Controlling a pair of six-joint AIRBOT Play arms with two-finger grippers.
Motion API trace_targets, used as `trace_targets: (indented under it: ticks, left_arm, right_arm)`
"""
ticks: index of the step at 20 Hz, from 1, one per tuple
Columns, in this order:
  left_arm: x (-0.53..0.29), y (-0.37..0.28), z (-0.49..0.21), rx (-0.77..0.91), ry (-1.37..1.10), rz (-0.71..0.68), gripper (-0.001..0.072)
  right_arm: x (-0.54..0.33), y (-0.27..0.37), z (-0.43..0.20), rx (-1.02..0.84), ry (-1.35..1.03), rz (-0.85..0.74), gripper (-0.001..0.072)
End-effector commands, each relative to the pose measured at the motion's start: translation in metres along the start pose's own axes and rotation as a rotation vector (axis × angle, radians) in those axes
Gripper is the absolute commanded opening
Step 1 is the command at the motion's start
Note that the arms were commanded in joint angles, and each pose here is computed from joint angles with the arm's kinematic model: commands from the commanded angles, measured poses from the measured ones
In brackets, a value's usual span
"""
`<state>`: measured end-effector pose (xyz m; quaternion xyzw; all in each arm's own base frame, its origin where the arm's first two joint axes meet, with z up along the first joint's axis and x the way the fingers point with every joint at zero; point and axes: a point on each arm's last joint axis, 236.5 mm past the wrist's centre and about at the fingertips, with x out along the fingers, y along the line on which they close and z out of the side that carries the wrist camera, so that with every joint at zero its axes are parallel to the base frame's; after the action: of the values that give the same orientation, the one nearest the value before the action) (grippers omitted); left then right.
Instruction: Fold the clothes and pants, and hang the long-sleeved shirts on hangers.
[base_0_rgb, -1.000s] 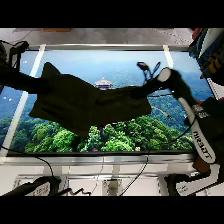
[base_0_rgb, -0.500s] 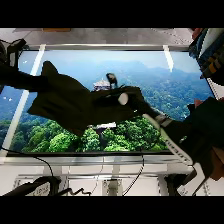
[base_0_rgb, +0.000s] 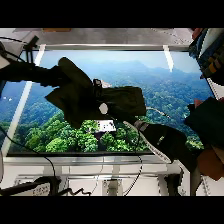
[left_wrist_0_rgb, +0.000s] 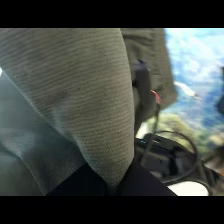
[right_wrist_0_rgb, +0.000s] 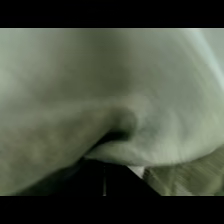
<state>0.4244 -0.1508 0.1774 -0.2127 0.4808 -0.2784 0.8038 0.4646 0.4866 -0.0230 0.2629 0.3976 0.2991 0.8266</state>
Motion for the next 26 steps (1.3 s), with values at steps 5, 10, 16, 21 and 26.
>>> trace_targets:
  ticks: [5, 10, 16, 21, 26]
  left_arm:
    - [0.102, -0.08, 0.03, -0.072, -0.115, -0.228, 0.0025]
    - [0.203, -0.133, -0.002, -0.066, -0.131, -0.255, 0.0025]
    - [0.297, -0.172, -0.06, -0.081, -0.147, -0.264, 0.0098]
    - [0.283, -0.162, -0.045, 0.0, -0.165, -0.248, 0.0694]
    - [0.215, -0.126, 0.02, 0.05, -0.253, -0.228, 0.0694]
  right_arm:
    - [-0.113, -0.168, 0.049, -0.124, 0.325, -0.379, 0.0038]
    - [-0.257, -0.218, 0.145, -0.066, 0.216, -0.486, 0.0039]
    - [-0.367, -0.259, 0.195, 0.004, 0.061, -0.587, 0.0039]
    - [-0.401, -0.299, 0.177, -0.042, 0.165, -0.637, 0.0038]
    - [-0.408, -0.336, 0.103, -0.055, 0.364, -0.499, 0.0037]
